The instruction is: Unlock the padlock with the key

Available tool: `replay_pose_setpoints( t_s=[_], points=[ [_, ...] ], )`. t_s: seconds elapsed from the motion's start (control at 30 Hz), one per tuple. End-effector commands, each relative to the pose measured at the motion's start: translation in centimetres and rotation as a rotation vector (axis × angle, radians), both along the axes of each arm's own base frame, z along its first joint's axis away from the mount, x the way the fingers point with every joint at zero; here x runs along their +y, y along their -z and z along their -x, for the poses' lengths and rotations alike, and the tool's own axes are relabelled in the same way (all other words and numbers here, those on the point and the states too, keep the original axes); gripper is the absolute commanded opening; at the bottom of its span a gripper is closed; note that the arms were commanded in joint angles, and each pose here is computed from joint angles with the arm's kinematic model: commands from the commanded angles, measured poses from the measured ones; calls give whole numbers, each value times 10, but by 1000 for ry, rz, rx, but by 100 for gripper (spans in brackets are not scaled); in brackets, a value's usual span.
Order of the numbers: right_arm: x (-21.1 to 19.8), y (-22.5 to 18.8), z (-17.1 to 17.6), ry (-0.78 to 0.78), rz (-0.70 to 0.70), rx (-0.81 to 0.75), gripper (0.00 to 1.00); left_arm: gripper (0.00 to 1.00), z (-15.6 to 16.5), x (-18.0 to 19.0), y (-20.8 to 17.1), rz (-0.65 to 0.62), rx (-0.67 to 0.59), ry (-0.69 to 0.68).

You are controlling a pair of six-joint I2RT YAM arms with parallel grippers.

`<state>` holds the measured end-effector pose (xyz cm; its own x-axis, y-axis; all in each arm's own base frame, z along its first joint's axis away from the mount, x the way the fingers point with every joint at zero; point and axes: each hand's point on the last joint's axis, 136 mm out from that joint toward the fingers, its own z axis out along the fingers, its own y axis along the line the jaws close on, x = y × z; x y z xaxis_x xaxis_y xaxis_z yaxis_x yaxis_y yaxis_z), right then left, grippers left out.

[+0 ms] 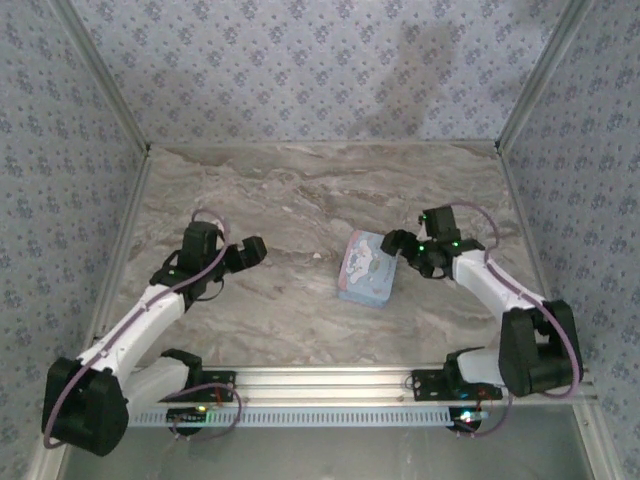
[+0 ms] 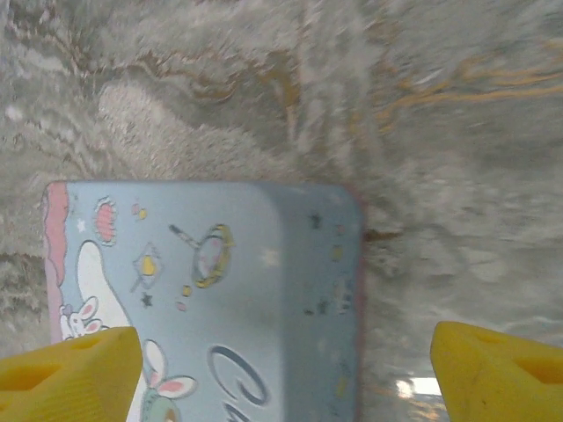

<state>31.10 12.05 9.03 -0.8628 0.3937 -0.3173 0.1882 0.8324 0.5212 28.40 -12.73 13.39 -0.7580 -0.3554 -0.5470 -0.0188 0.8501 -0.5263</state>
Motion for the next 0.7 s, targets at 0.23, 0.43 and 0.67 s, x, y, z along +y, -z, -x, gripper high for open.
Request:
replay_pose_setpoints(
  t_s=[0.23,0.43,0.67],
  points=[
    [75,-23,-44,-165,-1,2,86,96,41,-14,9,38,67,28],
    [126,-31,-58,-353,-2,-7,84,94,58,-32,18,36,96,86],
    [113,-45,-52,-345,149,-46,85,95,41,-45,2,8,64,115]
  ],
)
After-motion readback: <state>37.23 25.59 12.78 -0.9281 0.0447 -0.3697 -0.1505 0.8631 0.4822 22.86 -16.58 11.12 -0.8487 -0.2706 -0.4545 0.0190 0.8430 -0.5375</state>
